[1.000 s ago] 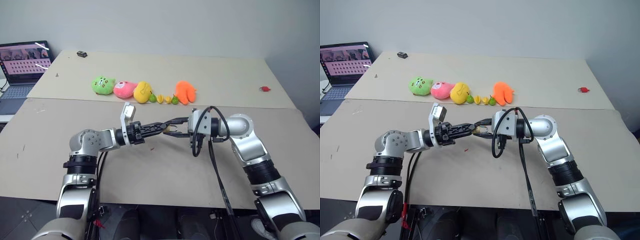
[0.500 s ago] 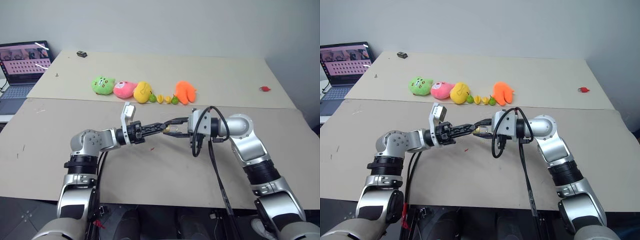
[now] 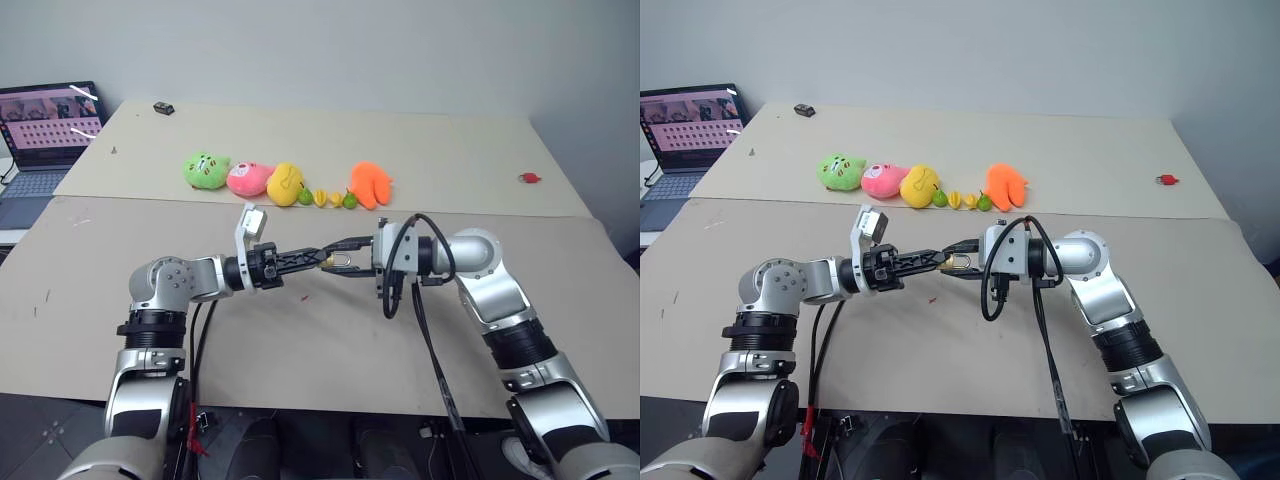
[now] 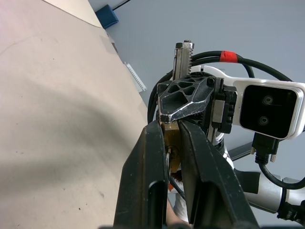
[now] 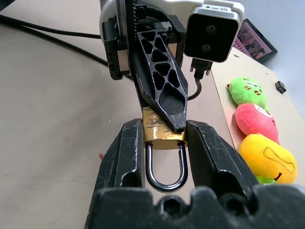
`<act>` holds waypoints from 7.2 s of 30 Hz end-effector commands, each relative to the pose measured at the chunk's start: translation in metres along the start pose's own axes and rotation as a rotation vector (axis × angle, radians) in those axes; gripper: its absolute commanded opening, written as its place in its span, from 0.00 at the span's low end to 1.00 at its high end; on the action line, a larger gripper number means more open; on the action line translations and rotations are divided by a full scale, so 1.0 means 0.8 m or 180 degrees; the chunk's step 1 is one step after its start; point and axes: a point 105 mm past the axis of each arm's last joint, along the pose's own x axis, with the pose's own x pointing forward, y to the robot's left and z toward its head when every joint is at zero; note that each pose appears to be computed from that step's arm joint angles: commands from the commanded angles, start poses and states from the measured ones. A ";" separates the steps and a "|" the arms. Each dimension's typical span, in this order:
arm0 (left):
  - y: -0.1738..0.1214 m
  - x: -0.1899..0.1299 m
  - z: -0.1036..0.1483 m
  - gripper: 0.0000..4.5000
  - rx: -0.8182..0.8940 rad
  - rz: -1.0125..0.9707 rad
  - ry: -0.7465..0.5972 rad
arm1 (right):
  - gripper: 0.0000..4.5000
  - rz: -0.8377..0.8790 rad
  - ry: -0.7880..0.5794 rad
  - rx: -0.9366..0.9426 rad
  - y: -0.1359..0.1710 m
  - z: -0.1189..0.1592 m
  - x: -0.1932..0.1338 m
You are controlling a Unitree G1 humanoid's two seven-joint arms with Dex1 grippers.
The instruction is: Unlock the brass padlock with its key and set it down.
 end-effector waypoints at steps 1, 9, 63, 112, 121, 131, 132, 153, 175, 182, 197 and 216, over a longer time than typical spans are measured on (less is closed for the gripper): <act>-0.025 0.009 -0.012 0.00 -0.0095 -0.0377 0.0241 | 0.20 -0.0177 -0.0041 -0.0162 -0.018 0.010 -0.004; -0.029 -0.005 -0.019 0.00 -0.0259 -0.0373 0.0449 | 0.20 -0.0150 -0.0100 -0.0200 -0.014 0.012 0.002; -0.016 -0.018 0.027 0.00 -0.0274 -0.0249 -0.0204 | 0.01 -0.0604 0.0041 -0.0173 -0.046 -0.001 -0.039; -0.015 -0.019 0.034 0.00 -0.0247 -0.0216 -0.0328 | 0.01 -0.0301 -0.0350 0.0114 -0.029 0.033 -0.018; -0.015 -0.017 0.033 0.00 -0.0253 -0.0232 -0.0328 | 0.01 -0.0304 -0.0343 0.0152 -0.027 0.027 -0.011; -0.015 -0.020 0.036 0.00 -0.0245 -0.0210 -0.0365 | 0.01 -0.0280 -0.0114 0.0082 -0.022 0.000 -0.007; -0.016 -0.020 0.037 0.00 -0.0245 -0.0212 -0.0372 | 0.01 -0.0261 -0.0100 0.0069 -0.020 -0.002 -0.007; -0.016 -0.018 0.032 0.00 -0.0277 -0.0229 -0.0344 | 0.01 -0.0802 0.0191 0.0331 -0.090 -0.038 -0.060; -0.015 -0.021 0.035 0.00 -0.0265 -0.0212 -0.0373 | 0.01 -0.0034 -0.0336 0.0532 -0.024 0.001 -0.018; -0.014 -0.020 0.035 0.00 -0.0270 -0.0222 -0.0400 | 0.01 -0.0132 -0.0308 0.0539 -0.035 0.002 -0.025; 0.024 -0.056 -0.036 0.00 -0.0253 0.0396 0.0020 | 0.01 -0.0299 0.0187 0.0165 -0.037 -0.040 -0.036; 0.058 -0.077 -0.017 0.85 0.0411 0.0990 -0.0184 | 0.00 -0.0450 0.0278 0.0257 -0.027 -0.049 -0.041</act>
